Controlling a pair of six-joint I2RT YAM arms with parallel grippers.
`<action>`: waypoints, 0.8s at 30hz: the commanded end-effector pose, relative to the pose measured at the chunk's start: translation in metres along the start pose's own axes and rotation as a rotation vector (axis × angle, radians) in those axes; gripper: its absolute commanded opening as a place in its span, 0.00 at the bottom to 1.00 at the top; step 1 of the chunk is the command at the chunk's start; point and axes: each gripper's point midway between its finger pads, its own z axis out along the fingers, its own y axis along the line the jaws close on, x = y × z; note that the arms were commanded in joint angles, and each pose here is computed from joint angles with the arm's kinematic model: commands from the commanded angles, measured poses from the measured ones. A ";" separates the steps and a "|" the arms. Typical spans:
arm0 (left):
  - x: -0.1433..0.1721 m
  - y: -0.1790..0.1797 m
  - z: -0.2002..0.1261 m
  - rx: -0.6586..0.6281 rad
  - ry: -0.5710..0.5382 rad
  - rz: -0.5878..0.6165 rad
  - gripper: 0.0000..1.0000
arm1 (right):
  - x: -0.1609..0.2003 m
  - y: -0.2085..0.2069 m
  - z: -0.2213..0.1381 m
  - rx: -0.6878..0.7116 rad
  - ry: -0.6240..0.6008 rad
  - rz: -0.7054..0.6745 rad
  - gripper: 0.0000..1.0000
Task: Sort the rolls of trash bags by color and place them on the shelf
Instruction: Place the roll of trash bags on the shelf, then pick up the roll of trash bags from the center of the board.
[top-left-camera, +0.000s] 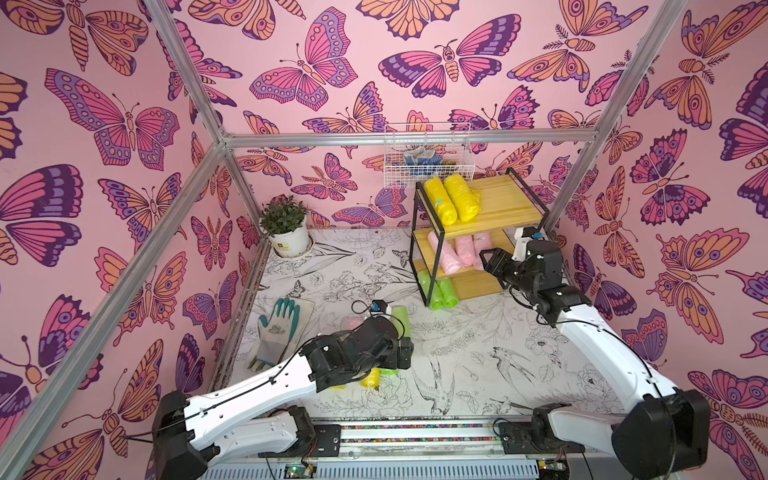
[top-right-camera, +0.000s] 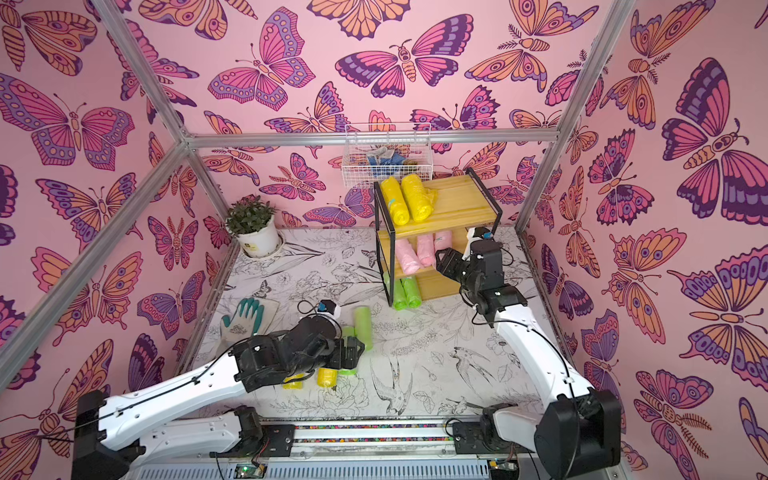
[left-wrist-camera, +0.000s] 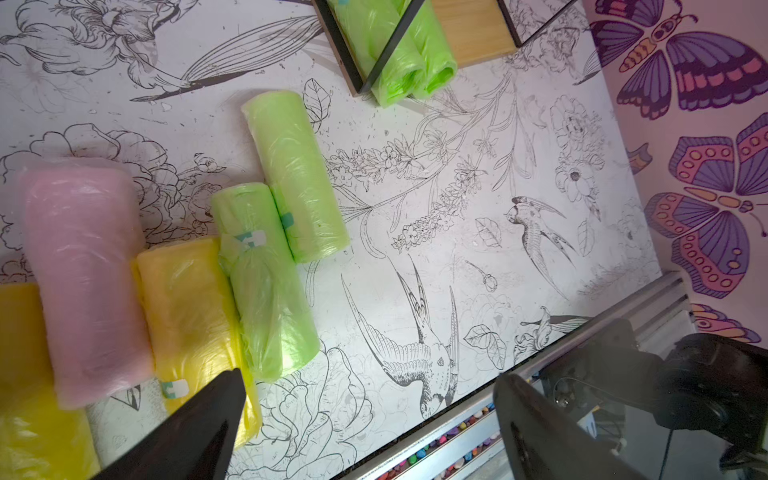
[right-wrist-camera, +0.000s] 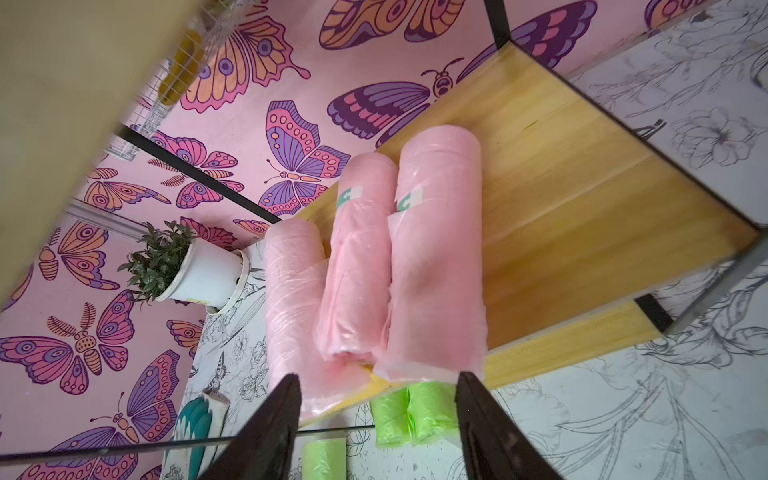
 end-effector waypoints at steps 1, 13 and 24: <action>0.001 0.001 0.007 -0.025 0.048 0.024 1.00 | -0.006 0.002 -0.024 0.029 0.006 -0.048 0.63; -0.014 0.001 0.068 -0.114 0.227 -0.036 0.99 | 0.032 -0.005 -0.108 0.017 0.036 -0.044 0.64; -0.040 0.033 0.133 -0.279 0.273 -0.166 0.90 | 0.077 -0.031 -0.161 0.055 0.067 -0.049 0.64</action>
